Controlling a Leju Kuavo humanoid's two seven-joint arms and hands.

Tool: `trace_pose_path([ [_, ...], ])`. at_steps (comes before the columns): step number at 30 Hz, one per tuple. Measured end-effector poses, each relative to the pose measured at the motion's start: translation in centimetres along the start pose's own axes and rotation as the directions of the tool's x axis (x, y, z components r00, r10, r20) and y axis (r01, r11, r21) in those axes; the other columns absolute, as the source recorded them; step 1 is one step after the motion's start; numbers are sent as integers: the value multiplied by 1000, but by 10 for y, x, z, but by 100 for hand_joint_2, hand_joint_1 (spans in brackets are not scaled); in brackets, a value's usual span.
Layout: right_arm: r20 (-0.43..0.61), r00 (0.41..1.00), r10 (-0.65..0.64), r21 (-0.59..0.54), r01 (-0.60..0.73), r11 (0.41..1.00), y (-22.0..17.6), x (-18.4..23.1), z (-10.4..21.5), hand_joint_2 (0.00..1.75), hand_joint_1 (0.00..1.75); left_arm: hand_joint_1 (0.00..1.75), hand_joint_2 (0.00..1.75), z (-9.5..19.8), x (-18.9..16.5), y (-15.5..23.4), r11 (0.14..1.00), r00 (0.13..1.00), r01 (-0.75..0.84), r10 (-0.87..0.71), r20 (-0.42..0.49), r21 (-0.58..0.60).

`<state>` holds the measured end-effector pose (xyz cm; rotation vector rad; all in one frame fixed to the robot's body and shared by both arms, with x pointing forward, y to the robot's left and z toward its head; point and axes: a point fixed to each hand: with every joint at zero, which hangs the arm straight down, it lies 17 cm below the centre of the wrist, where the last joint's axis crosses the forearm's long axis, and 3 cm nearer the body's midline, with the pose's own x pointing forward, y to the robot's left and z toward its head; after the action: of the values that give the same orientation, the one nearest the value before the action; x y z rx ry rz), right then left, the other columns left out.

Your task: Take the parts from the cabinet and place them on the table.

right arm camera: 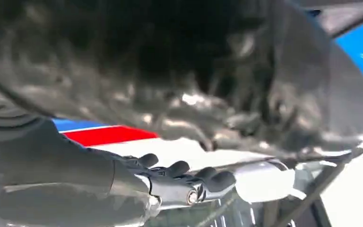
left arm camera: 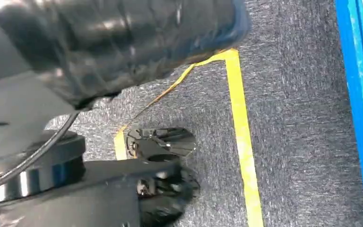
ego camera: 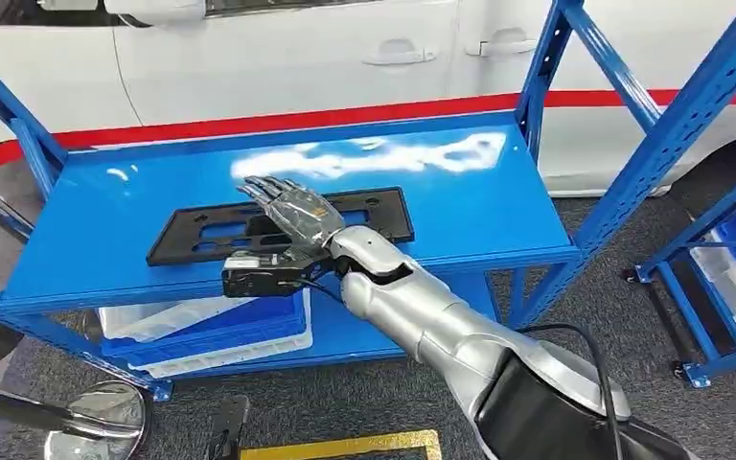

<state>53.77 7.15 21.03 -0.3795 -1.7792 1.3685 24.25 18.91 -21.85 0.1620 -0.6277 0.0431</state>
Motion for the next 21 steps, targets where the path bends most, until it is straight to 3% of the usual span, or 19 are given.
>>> trace_pose_path([
  [21, -23, 1000, 4, 10, -3, 1000, 7, -13, 5, 0, 0, 0, 0, 0, 5, -2, 999, 999, 32, -32, 18, -6],
])
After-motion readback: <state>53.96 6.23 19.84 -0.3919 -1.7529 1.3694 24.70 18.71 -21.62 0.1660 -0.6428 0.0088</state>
